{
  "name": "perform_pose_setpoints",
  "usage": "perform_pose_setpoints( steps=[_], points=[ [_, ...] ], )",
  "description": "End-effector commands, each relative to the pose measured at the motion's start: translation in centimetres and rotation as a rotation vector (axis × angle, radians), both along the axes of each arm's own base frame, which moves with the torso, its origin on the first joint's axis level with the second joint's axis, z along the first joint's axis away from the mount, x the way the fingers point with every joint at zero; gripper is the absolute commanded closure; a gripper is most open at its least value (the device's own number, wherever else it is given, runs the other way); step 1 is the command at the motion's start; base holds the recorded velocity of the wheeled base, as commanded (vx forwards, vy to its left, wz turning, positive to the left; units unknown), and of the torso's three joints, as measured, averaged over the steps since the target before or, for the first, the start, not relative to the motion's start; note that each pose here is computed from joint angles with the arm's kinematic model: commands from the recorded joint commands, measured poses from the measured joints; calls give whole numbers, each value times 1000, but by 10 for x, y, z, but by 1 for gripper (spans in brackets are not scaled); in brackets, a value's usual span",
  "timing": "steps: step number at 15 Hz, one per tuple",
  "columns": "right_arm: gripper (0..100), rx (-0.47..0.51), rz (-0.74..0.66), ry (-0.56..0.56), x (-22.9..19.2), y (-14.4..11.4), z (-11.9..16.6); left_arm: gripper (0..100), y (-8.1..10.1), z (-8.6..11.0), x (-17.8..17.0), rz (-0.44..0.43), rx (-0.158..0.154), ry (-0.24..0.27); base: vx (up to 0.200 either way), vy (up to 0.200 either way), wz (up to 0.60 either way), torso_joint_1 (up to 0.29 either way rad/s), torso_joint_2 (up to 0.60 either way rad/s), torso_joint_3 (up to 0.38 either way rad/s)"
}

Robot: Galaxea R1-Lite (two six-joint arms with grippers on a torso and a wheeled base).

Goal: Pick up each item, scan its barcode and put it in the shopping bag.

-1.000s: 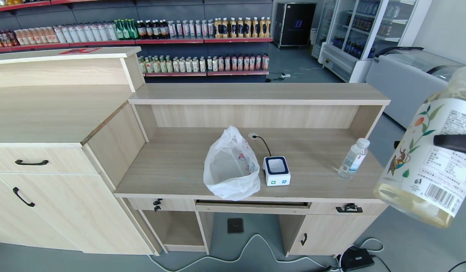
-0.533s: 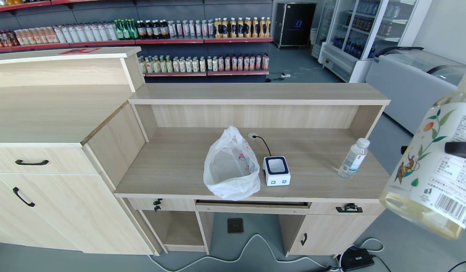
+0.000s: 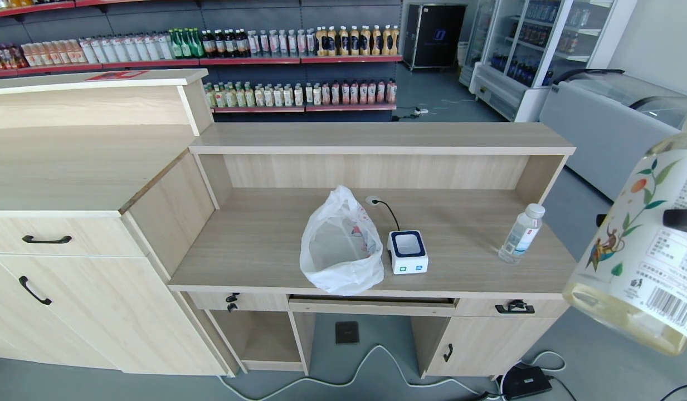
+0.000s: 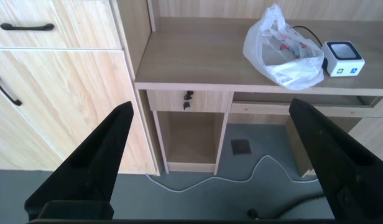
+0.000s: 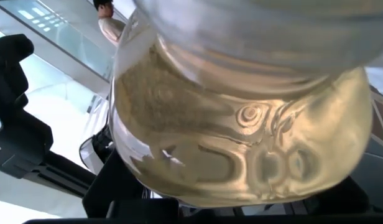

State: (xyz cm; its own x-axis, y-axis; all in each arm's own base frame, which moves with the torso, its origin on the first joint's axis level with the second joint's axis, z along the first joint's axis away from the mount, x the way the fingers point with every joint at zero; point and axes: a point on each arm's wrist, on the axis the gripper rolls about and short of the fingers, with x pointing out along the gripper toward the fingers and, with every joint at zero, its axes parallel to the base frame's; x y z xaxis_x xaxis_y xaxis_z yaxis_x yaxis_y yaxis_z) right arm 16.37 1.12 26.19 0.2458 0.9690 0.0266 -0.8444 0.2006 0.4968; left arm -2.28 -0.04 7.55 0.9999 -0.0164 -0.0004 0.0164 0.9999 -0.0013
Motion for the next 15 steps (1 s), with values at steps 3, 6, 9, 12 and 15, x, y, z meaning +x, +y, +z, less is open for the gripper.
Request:
perform_pose_setpoints(
  steps=[3, 6, 9, 12, 15],
  points=[
    [100, 0, -7, 5, 2, -1, -2, 0, 0, 0, 0, 0, 0, 0, 0, 0, 0, 0, 0, 0],
    [100, -13, -61, -20, 13, -8, -9, 0, 0, 0, 0, 0, 0, 1, 0, 0, 0, 0, 0, 0],
    [100, -87, -249, -115, 34, -19, -37, 0, 0, 0, 0, 1, 0, 1, 0, 0, 0, 0, 0, 0],
    [100, -252, -500, -181, 58, -24, -69, 0, 0, 0, 0, 0, 0, 1, 0, 0, 0, 0, 0, 0],
    [100, -447, -670, -263, 82, -39, -92, 0, 0, 0, 0, 0, 0, 0, 0, 0, 0, 0, 0, 0]
  ],
)
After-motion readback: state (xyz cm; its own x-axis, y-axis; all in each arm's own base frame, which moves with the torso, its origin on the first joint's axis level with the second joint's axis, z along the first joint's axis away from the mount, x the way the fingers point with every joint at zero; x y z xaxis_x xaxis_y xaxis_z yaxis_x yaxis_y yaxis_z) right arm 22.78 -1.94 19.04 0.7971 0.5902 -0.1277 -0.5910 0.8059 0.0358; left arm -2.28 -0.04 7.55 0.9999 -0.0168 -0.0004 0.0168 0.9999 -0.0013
